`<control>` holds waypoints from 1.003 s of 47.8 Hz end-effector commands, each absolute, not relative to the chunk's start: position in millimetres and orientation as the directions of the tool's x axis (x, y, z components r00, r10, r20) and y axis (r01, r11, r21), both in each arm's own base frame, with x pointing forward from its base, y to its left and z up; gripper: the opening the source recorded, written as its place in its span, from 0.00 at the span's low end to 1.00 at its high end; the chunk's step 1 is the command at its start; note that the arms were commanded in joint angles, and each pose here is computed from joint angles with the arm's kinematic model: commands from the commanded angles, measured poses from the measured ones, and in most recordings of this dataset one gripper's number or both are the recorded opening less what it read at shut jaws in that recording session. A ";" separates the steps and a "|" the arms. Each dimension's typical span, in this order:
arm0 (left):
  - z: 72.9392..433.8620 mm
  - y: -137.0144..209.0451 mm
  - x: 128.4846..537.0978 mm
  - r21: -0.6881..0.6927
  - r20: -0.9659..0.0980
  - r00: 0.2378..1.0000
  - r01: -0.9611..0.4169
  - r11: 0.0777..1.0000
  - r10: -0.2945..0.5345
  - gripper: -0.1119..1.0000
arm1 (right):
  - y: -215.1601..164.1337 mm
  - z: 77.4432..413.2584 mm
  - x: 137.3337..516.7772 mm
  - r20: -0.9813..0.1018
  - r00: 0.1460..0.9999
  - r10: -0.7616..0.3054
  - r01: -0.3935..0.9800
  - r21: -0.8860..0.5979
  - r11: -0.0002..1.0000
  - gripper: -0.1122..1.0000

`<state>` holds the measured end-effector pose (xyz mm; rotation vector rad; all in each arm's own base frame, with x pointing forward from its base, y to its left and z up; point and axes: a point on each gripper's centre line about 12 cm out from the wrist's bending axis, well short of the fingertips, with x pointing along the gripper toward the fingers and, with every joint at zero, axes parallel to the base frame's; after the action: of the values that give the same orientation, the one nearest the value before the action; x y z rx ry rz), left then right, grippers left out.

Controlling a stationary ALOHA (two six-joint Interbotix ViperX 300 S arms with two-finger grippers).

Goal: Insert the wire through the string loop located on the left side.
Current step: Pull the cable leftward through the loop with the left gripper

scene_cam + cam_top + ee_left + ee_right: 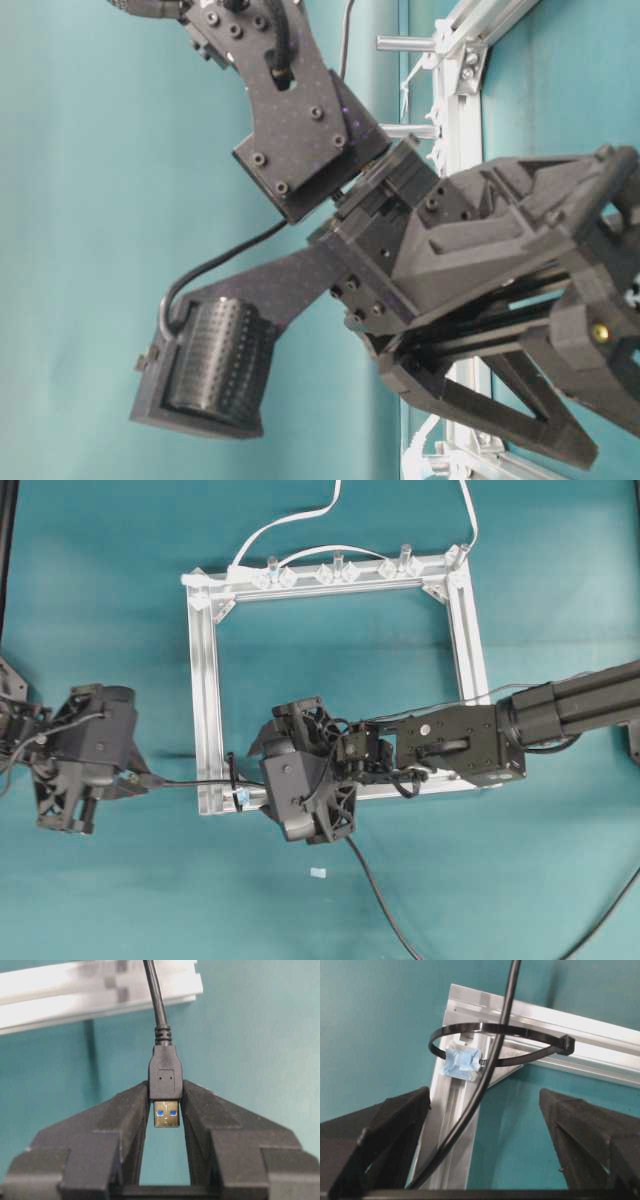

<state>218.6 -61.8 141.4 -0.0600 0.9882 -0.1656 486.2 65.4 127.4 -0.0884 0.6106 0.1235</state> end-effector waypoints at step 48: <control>146.2 -75.4 197.6 -0.140 -0.830 0.515 0.178 0.974 -0.214 0.29 | 66.4 142.0 488.9 -0.546 0.833 0.092 -0.140 -0.047 0.989 0.96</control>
<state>195.3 -73.1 142.4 -0.0247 1.0167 -0.2343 486.6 65.4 127.9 -0.0883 0.6090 0.1235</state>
